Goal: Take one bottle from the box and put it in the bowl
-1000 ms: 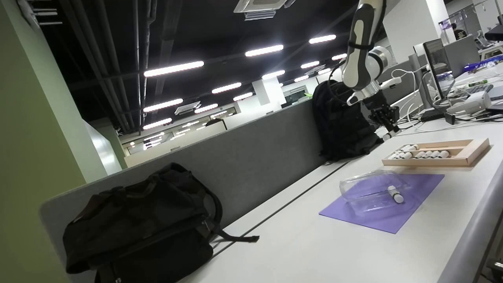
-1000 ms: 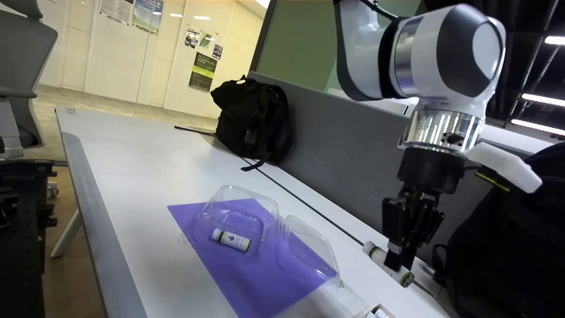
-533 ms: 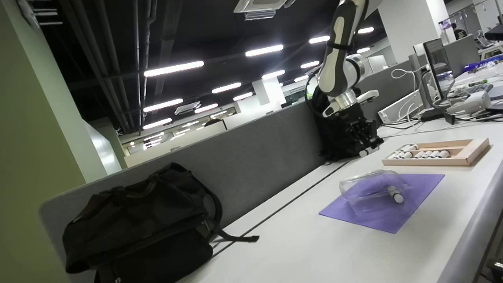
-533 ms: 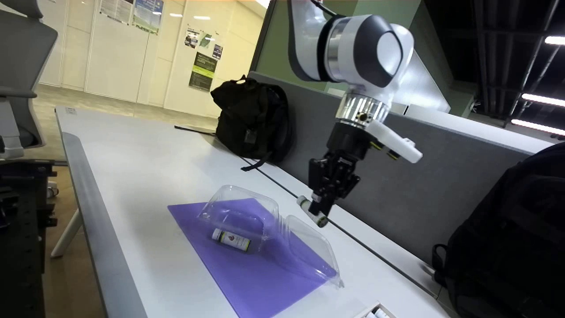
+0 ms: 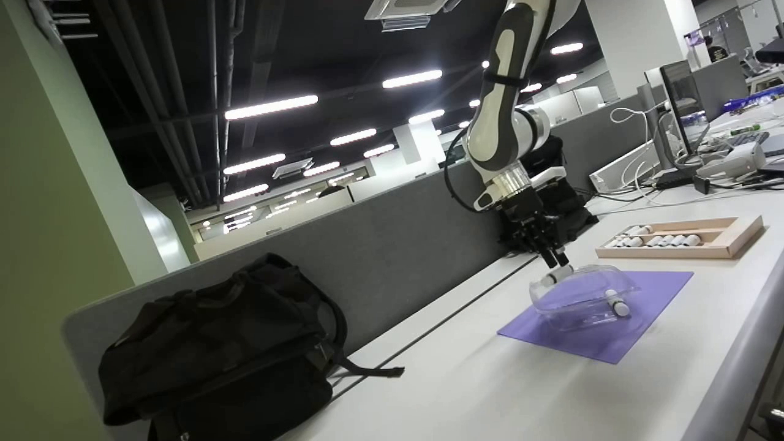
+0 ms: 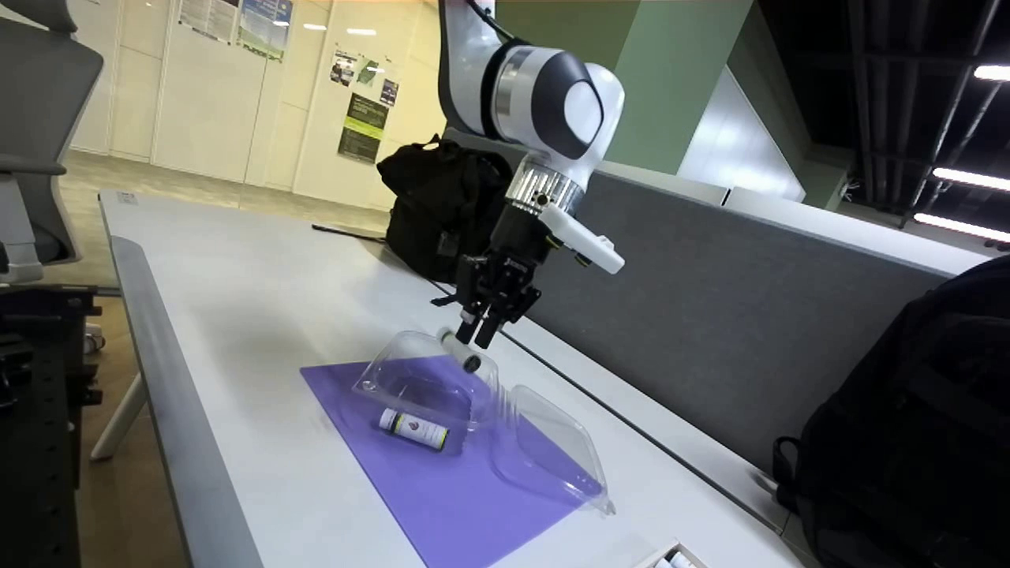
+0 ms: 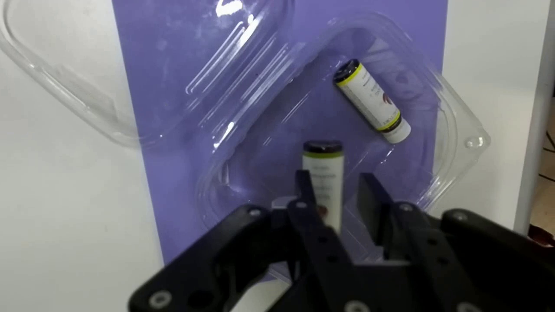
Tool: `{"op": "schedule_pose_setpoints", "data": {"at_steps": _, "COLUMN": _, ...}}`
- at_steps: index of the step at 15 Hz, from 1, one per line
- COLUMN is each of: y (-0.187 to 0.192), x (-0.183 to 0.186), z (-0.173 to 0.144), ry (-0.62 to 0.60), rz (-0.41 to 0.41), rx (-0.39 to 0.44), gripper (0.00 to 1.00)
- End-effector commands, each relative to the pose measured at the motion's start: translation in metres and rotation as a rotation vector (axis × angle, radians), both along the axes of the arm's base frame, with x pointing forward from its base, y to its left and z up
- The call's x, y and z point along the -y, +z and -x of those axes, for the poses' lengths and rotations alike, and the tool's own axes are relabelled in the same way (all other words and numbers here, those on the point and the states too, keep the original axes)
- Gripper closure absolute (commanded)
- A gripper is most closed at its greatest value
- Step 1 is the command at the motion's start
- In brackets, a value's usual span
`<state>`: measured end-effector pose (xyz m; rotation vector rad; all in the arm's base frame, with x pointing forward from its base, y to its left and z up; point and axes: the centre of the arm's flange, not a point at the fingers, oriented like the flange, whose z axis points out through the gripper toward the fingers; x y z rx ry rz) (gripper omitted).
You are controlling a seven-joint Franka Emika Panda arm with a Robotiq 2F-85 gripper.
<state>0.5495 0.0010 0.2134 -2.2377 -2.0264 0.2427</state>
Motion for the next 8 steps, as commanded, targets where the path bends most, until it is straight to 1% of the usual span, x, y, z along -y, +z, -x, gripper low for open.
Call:
{"op": "schedule_pose_setpoints", "data": {"at_steps": 1, "y": 0.003, "x": 0.006, "z": -0.001, "ry": -0.028, "rz": 0.022, "rx": -0.021, "gripper": 0.36}}
{"op": "schedule_pose_setpoints", "data": {"at_steps": 2, "y": 0.011, "x": 0.011, "z": -0.001, "ry": -0.032, "rz": 0.029, "rx": -0.014, "gripper": 0.30}}
{"op": "schedule_pose_setpoints", "data": {"at_steps": 4, "y": 0.026, "x": 0.022, "z": -0.001, "ry": -0.034, "rz": 0.084, "rx": 0.009, "gripper": 0.16}}
{"op": "schedule_pose_setpoints", "data": {"at_steps": 5, "y": 0.003, "x": 0.013, "z": -0.001, "ry": -0.005, "rz": 0.031, "rx": -0.004, "gripper": 0.33}}
{"op": "schedule_pose_setpoints", "data": {"at_steps": 7, "y": 0.014, "x": 0.023, "z": -0.002, "ry": -0.009, "rz": 0.054, "rx": 0.009, "gripper": 0.19}}
{"op": "schedule_pose_setpoints", "data": {"at_steps": 8, "y": 0.018, "x": 0.024, "z": -0.002, "ry": -0.011, "rz": 0.056, "rx": 0.011, "gripper": 0.15}}
